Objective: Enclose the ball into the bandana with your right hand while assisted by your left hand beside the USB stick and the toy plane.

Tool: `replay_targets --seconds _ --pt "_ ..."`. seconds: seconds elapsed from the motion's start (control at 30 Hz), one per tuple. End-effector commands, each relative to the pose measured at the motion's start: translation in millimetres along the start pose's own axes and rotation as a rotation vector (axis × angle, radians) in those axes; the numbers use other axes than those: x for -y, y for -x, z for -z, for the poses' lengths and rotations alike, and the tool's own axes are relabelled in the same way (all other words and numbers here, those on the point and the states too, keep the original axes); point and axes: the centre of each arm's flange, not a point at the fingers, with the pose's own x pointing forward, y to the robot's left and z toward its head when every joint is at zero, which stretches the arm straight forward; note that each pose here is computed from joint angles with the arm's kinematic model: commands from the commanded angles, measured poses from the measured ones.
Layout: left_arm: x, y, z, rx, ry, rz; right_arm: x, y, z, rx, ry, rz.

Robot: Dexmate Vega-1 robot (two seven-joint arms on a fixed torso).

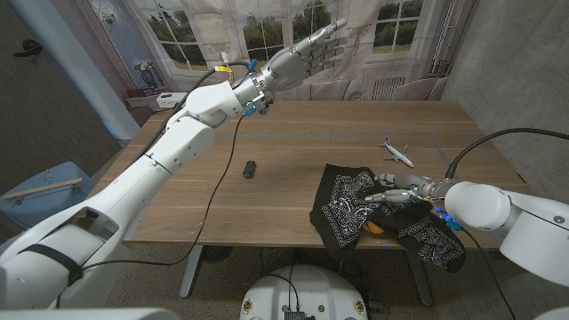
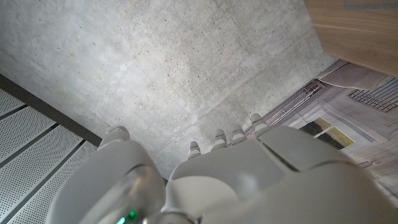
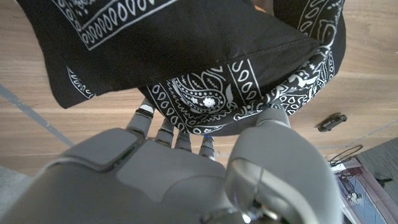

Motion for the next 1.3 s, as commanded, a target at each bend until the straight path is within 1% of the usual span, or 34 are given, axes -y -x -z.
replay_targets --seconds 0.03,0.1,0.2,0.3,0.37,0.4,0.47,0.53,0.6,0.7,0.73,0.8,0.83,0.93,0.97,1.0,1.17,1.23,1.3 --pt "0.1 -5.4 0.7 0.001 0.008 0.016 -6.2 -5.4 -6.8 -0.116 0.065 -0.122" --pt "-0.1 -6.5 0.8 0.001 0.008 0.019 -8.6 -7.2 -8.5 -0.142 0.076 -0.138" --pt "-0.9 -8.2 1.5 0.003 0.013 0.023 -12.9 -9.1 -12.4 -0.137 0.117 -0.127" --pt "-1.5 -9.3 2.3 0.002 0.019 0.028 -17.6 -12.1 -17.4 -0.125 0.157 -0.105" --pt "-2.2 -9.9 2.6 0.004 0.020 0.031 -22.2 -14.2 -21.3 -0.112 0.195 -0.070" --pt "-2.5 -10.0 2.3 0.005 0.019 0.033 -23.7 -15.3 -22.2 -0.110 0.201 -0.067" --pt "-2.9 -9.9 2.0 0.006 0.020 0.032 -27.3 -17.7 -23.6 -0.104 0.227 -0.035" --pt "-3.1 -9.4 1.9 0.006 0.019 0.034 -30.3 -21.2 -24.2 -0.106 0.238 -0.029" --pt "-3.1 -8.4 2.3 0.005 0.023 0.035 -33.4 -23.5 -25.2 -0.106 0.254 -0.002" --pt "-2.8 -6.2 2.8 0.008 0.030 0.033 -38.4 -26.9 -27.1 -0.125 0.285 0.038" --pt "-2.8 -5.1 2.7 0.009 0.031 0.030 -40.1 -28.4 -28.0 -0.140 0.300 0.045" --pt "-2.8 -3.3 2.1 0.011 0.031 0.026 -44.3 -30.7 -30.1 -0.162 0.342 0.090" --pt "-2.8 -2.5 1.8 0.011 0.029 0.026 -45.4 -31.9 -31.4 -0.176 0.357 0.093" --pt "-2.7 -0.5 0.9 0.013 0.027 0.024 -46.4 -33.1 -32.5 -0.161 0.372 0.120" --pt "-2.8 0.1 0.8 0.012 0.026 0.023 -46.0 -33.2 -32.6 -0.152 0.367 0.130" --pt "-3.3 0.9 0.7 0.013 0.026 0.025 -45.4 -33.3 -33.2 -0.132 0.362 0.141" --pt "-4.8 3.1 0.7 0.015 0.024 0.023 -44.4 -34.3 -35.8 -0.095 0.364 0.160" --pt "-5.6 4.1 1.1 0.011 0.021 0.022 -44.0 -34.0 -36.0 -0.076 0.356 0.183" --pt "-6.6 5.2 2.2 0.011 0.025 0.021 -44.1 -32.9 -36.5 -0.053 0.362 0.231"
